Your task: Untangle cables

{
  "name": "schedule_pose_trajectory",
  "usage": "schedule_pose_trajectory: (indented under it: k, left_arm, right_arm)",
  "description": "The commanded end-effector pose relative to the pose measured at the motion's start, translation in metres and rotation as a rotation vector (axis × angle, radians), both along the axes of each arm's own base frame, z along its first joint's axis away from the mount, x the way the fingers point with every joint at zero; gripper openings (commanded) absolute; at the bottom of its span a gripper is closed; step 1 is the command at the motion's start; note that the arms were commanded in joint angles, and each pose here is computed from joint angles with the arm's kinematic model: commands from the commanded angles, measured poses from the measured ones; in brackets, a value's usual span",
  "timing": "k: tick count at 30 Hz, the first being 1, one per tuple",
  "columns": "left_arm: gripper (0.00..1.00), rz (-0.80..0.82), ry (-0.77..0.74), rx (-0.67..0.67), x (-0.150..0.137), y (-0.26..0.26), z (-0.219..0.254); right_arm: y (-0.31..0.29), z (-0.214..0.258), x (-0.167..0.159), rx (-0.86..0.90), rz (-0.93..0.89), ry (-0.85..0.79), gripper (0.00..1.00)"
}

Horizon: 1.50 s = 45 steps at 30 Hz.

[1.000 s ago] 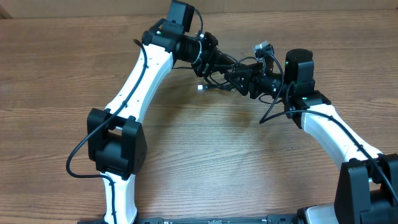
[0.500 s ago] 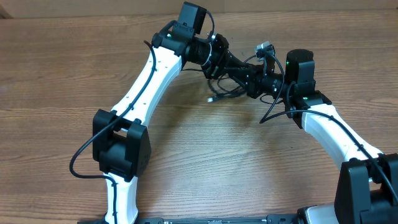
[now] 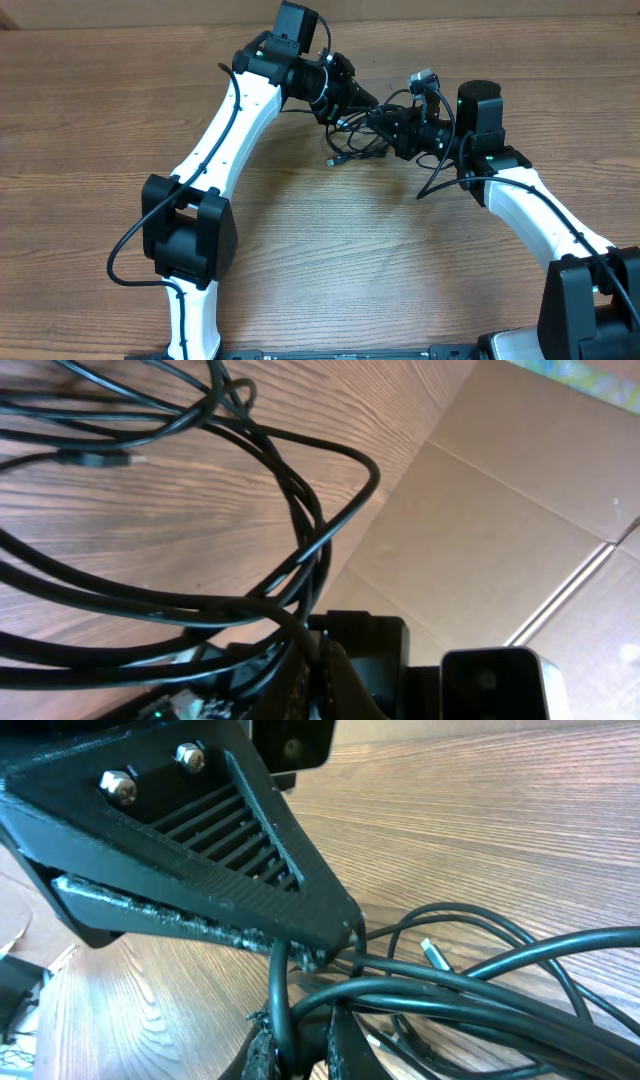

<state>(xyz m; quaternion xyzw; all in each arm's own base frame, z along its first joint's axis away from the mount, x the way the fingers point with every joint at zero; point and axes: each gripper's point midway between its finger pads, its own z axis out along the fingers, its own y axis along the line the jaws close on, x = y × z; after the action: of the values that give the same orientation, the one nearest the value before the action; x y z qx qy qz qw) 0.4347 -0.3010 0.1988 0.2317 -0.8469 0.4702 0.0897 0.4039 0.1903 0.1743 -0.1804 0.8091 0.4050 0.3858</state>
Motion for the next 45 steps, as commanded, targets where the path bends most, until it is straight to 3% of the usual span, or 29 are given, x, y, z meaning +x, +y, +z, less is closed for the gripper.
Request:
schedule_pose_trajectory:
  k: [1, 8, 16, 27, 31, 45]
  left_arm:
    - [0.04, 0.070, -0.107, 0.097, 0.028, 0.040, -0.005]
    - [0.04, -0.014, -0.091, 0.161, 0.005, 0.036, -0.019]
    - [0.04, -0.006, -0.080, 0.204, 0.002, 0.039, -0.025]
    - [0.04, -0.010, -0.076, 0.192, 0.001, 0.038, -0.024]
    - [0.05, -0.035, -0.065, 0.149, -0.004, 0.031, -0.019]
    - [0.04, -0.059, -0.080, 0.159, -0.007, 0.030, -0.020]
  right_arm:
    - [-0.004, 0.010, 0.003, -0.009, -0.020, -0.022, 0.04]
    - [-0.016, 0.015, 0.023, -0.056, -0.125, -0.094, 0.04]
    - [-0.014, 0.048, 0.037, -0.019, -0.132, -0.260, 0.04]
    - [-0.015, 0.039, 0.034, -0.041, -0.128, -0.232, 0.04]
    - [-0.027, 0.030, 0.042, -0.098, -0.202, -0.220, 0.04]
    - [-0.055, 0.034, 0.064, -0.271, -0.329, -0.361, 0.04]
